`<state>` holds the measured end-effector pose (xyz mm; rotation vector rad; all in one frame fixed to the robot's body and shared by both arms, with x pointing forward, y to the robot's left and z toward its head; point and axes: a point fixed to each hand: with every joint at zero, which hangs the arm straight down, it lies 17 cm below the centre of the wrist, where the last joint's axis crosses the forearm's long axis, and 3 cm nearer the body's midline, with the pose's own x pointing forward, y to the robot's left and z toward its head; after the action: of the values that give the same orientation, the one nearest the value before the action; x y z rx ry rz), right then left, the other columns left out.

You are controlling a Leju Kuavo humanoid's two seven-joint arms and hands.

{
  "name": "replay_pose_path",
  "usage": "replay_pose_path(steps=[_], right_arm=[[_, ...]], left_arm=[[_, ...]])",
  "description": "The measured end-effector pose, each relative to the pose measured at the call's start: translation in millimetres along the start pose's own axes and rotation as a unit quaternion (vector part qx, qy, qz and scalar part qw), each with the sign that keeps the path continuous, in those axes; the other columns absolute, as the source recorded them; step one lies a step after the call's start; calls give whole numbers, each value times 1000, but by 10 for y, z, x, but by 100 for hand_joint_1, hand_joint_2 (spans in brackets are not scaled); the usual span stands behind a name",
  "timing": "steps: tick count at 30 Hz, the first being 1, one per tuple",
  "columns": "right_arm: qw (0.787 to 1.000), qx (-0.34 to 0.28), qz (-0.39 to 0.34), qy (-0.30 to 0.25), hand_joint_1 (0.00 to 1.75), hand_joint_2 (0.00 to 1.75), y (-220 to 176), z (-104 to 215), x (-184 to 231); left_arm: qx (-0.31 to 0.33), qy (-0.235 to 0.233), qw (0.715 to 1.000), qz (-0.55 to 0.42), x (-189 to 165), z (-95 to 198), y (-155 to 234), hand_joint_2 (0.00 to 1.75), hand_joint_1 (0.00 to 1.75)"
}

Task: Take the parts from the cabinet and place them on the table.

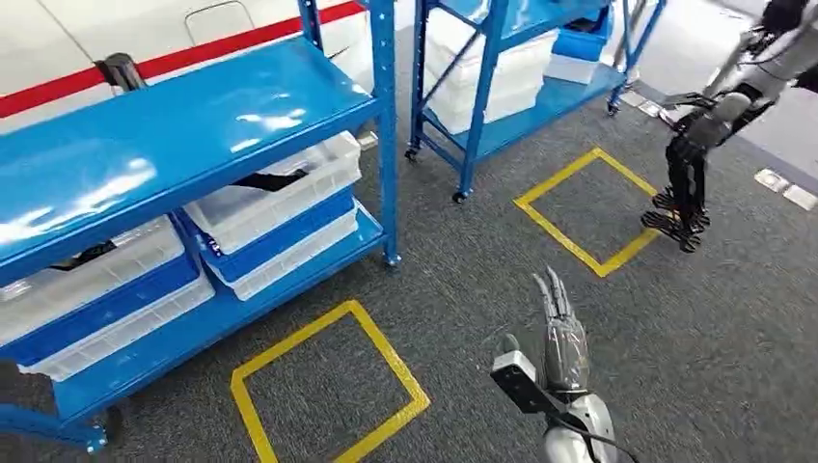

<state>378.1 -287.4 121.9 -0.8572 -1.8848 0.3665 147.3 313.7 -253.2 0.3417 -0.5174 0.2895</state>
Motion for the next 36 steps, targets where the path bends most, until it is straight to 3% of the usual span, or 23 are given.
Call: replay_pose_path(steps=[36], right_arm=[[999, 17, -10, -30, 0, 0, 350, -476, 299]], left_arm=[[24, 20, 999, 31, -60, -10, 89, 0, 0]])
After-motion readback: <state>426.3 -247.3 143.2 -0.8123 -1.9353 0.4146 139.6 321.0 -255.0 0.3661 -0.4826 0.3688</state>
